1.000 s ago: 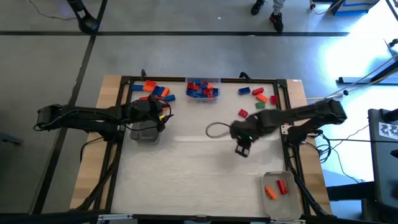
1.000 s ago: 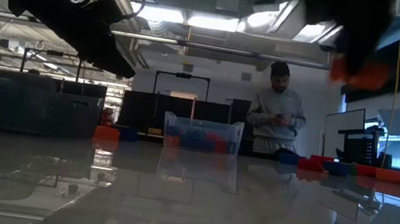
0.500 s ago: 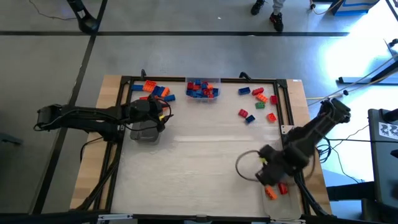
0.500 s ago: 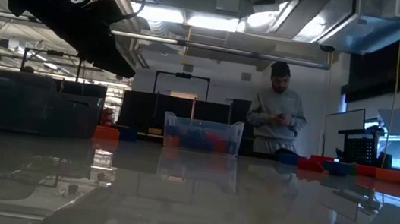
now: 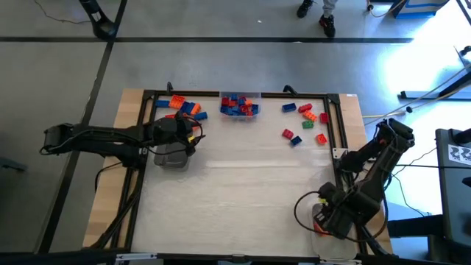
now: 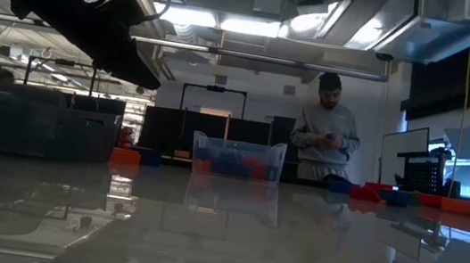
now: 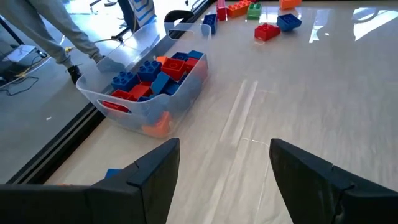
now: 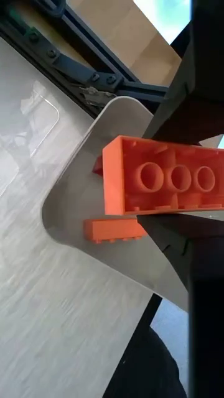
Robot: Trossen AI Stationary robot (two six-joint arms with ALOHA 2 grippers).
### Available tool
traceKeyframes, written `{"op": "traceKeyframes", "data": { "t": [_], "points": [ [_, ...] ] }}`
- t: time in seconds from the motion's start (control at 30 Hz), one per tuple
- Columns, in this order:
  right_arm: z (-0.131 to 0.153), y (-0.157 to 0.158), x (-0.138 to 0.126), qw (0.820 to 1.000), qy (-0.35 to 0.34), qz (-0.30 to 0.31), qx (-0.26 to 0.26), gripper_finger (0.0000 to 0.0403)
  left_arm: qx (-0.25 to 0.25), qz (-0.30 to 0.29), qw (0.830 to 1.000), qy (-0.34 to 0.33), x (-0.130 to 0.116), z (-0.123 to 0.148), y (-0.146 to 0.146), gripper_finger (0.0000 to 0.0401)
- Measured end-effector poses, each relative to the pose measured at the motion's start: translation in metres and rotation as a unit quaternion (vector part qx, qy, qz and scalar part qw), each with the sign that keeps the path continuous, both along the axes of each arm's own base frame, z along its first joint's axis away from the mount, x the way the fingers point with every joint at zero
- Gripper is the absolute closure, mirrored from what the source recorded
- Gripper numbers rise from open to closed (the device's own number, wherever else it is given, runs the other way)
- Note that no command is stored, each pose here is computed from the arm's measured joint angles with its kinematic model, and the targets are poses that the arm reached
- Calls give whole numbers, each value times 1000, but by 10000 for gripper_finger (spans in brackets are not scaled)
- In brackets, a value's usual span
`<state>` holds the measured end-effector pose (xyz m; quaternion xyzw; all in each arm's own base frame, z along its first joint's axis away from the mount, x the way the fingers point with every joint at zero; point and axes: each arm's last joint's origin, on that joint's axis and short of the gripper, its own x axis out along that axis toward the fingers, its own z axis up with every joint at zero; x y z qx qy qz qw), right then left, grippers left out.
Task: Sort blocks by size
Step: Put the orange 8 stud game piece into the gray bin, then put the blue 8 stud game piece into the gray bin
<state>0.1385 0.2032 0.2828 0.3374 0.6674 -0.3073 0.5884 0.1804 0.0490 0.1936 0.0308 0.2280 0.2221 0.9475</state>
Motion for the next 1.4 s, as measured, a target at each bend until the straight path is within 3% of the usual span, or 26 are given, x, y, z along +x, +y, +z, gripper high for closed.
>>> {"op": "traceKeyframes", "data": {
  "t": [0.37, 0.6, 0.77, 0.97, 1.1, 1.4],
  "points": [
    [0, 2, -5, 999, 20, -43, -3, 198, 0, 0, 1000, -1, 0, 0, 0, 166],
    [0, -18, 5, 986, -86, -43, -139, 177, 1, 0, 1000, -1, 0, 0, 0, 166],
    [3, -48, 26, 963, -121, -50, -237, 155, 0, 0, 1000, -1, 0, 0, 0, 166],
    [4, -97, 61, 961, -76, -23, -266, 103, 0, 0, 1000, -1, 0, 0, 0, 166],
    [5, -143, 80, 949, -52, -41, -307, 75, -2, 1, 1000, -2, 0, 0, 0, 166],
    [4, -236, 113, 945, -82, -65, -310, 73, -5, 3, 1000, -2, 0, 0, 0, 166]
  ]
}}
